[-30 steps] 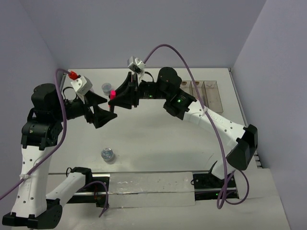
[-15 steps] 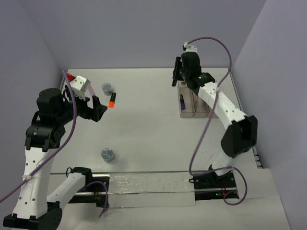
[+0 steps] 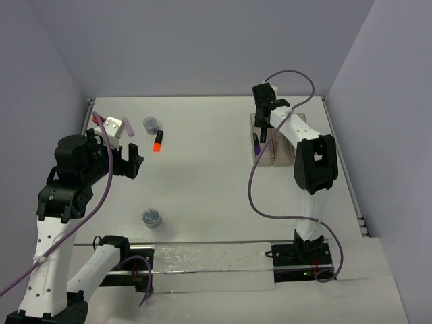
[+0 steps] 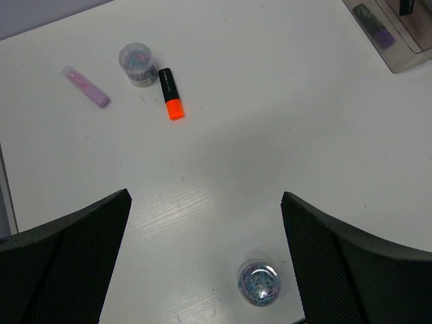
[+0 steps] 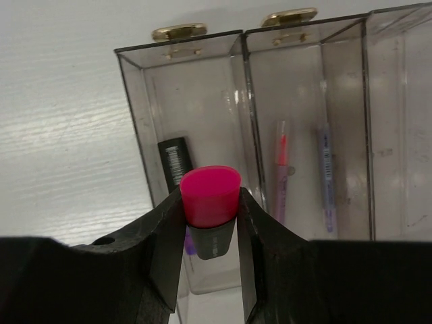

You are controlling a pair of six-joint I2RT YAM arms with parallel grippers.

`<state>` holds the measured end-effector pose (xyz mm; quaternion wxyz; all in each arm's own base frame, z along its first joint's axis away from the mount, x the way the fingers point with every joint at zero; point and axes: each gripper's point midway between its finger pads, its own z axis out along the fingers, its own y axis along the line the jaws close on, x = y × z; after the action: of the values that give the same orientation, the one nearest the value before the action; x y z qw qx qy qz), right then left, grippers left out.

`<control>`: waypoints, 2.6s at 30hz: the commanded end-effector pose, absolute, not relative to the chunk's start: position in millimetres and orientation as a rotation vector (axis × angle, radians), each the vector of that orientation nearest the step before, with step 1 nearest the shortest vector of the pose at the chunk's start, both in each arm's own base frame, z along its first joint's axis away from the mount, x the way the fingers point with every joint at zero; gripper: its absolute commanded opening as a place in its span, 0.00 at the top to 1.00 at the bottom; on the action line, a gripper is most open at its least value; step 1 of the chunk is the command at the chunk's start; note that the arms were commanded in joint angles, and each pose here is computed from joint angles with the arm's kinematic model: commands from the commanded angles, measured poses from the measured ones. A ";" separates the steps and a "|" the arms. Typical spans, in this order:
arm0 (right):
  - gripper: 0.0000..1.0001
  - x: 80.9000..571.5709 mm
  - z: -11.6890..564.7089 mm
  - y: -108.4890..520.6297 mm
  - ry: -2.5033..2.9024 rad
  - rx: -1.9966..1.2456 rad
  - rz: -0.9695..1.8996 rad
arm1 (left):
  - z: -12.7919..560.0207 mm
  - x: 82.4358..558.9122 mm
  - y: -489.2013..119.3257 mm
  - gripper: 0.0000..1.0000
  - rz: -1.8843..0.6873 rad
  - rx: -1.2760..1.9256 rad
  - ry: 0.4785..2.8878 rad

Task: Sort the stationery into containers
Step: Place the pen in the storage box, then pick up the stationery from the corner of the board.

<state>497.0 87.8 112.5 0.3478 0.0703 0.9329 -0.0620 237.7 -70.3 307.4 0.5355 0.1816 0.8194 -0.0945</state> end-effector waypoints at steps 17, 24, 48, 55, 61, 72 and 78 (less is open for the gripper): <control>0.04 463.2 202.2 161.7 2.240 -0.254 -0.005 | 309.2 240.2 -55.2 0.01 -0.145 0.396 1.942; 0.03 288.1 227.6 346.4 1.823 -1.092 0.425 | 320.1 244.0 -45.9 0.01 -0.110 0.347 1.917; 0.02 122.4 115.2 538.3 1.873 -1.493 0.675 | 335.6 274.2 2.0 0.01 -0.038 0.100 1.962; 0.02 136.4 94.3 551.9 1.926 -1.442 0.603 | 337.4 267.8 13.6 0.01 -0.033 0.041 1.970; 0.04 136.3 67.7 552.8 1.999 -1.428 0.585 | 338.1 262.6 18.3 0.01 0.003 0.037 1.944; 0.54 135.8 56.3 536.0 2.060 -1.419 0.572 | 345.2 256.7 14.8 0.01 -0.001 0.058 1.908; 0.98 140.7 84.2 526.4 2.048 -1.371 0.586 | 344.7 254.8 13.1 0.01 -0.003 0.073 1.903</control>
<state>134.2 532.2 40.7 0.2721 -0.5369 0.7722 0.2035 254.1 15.1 336.3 0.5630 0.0226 0.8262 0.0010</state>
